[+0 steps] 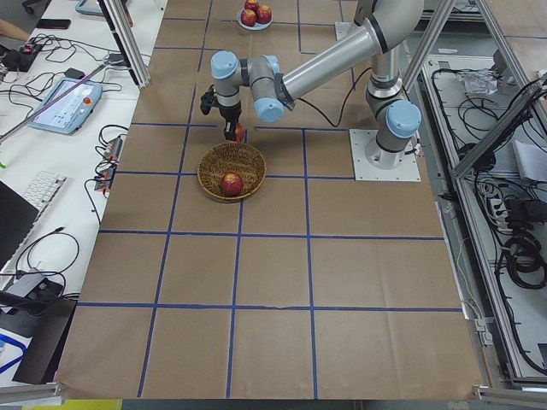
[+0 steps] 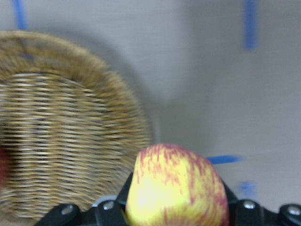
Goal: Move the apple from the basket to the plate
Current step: 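Lift the apple with the left gripper and carry it toward the table center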
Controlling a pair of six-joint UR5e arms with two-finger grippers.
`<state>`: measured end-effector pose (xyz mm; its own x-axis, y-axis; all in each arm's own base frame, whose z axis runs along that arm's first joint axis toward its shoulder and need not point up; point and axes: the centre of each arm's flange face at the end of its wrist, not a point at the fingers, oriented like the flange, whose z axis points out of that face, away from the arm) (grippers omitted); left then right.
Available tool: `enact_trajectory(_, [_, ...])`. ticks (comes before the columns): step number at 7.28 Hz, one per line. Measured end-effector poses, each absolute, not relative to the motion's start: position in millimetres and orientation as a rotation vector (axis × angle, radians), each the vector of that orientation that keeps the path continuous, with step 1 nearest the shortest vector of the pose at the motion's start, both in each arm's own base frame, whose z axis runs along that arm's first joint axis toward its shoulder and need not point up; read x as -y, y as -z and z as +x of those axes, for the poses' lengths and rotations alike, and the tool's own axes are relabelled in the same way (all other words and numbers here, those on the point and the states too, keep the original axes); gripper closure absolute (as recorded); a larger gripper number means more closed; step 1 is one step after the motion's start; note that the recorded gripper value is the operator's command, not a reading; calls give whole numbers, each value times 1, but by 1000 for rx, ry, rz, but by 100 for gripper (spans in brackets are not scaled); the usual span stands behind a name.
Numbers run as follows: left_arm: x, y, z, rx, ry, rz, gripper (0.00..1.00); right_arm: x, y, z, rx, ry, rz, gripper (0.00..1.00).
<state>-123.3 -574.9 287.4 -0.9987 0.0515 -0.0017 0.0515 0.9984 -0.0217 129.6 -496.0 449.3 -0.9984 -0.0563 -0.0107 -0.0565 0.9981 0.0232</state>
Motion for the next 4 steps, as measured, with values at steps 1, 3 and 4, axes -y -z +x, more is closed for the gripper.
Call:
enact_trajectory(1, [569, -291, -182, -3143, 52, 22, 48, 496, -449, 130, -3130, -38, -90, 0])
enact_trajectory(3, [566, -272, -289, -3146, 48, -7, 47, 496, -449, 130, -3130, -39, -91, 0])
enact_trajectory(4, [569, -260, -333, -3146, 52, -1, 48, 496, -449, 130, -3130, -39, -91, 0])
